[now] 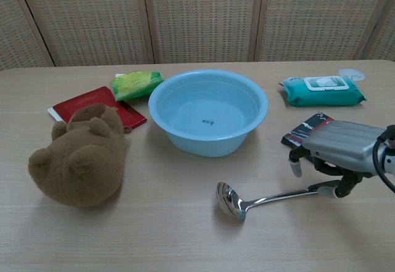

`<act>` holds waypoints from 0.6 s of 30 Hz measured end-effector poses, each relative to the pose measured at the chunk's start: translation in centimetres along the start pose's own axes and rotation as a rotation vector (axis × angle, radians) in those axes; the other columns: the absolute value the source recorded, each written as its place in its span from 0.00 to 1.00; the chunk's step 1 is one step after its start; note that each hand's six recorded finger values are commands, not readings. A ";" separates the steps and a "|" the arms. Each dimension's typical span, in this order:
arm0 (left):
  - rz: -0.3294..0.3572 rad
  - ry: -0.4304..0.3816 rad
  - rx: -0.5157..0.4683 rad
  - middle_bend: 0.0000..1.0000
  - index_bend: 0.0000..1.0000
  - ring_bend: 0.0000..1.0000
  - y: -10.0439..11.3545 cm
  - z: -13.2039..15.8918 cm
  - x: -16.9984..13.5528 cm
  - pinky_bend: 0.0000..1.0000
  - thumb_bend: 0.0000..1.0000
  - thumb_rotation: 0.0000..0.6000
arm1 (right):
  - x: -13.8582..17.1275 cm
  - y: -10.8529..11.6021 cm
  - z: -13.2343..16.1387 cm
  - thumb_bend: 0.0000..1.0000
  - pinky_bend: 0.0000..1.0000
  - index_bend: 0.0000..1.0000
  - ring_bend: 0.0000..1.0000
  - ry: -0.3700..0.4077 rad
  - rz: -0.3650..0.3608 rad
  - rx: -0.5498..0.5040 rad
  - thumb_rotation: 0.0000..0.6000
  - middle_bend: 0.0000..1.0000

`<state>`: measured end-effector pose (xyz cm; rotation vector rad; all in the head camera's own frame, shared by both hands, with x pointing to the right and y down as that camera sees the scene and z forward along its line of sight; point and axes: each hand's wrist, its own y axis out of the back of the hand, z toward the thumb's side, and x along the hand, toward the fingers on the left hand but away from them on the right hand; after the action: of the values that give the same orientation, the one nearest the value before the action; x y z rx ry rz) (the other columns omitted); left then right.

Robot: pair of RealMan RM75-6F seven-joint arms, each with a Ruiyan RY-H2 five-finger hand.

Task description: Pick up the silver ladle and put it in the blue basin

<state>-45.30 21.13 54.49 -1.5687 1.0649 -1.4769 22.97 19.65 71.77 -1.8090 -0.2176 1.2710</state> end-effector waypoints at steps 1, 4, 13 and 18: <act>0.000 0.000 0.000 0.00 0.00 0.00 0.0 0.0 0.0 0.00 0.00 1.00 | -0.1 -0.2 0.0 0.32 1.00 0.41 0.89 -0.005 -0.002 0.006 1.00 0.93; 0.000 0.001 -0.001 0.00 0.00 0.00 0.0 0.0 0.0 0.00 0.00 1.00 | -0.4 -0.7 0.1 0.32 1.00 0.41 0.89 -0.014 -0.007 0.015 1.00 0.93; -0.002 0.004 0.002 0.00 0.00 0.00 -0.1 -0.1 0.1 0.00 0.00 1.00 | -0.8 -1.6 0.6 0.32 1.00 0.42 0.89 -0.026 -0.011 0.007 1.00 0.93; 0.002 0.007 0.000 0.00 0.00 0.00 0.1 -0.1 0.0 0.00 0.00 1.00 | -1.1 -2.0 0.6 0.32 1.00 0.42 0.89 -0.040 -0.005 0.001 1.00 0.93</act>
<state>-45.45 21.07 54.46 -1.5631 1.0708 -1.4819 22.64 20.55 73.90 -1.7819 -0.2435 1.3038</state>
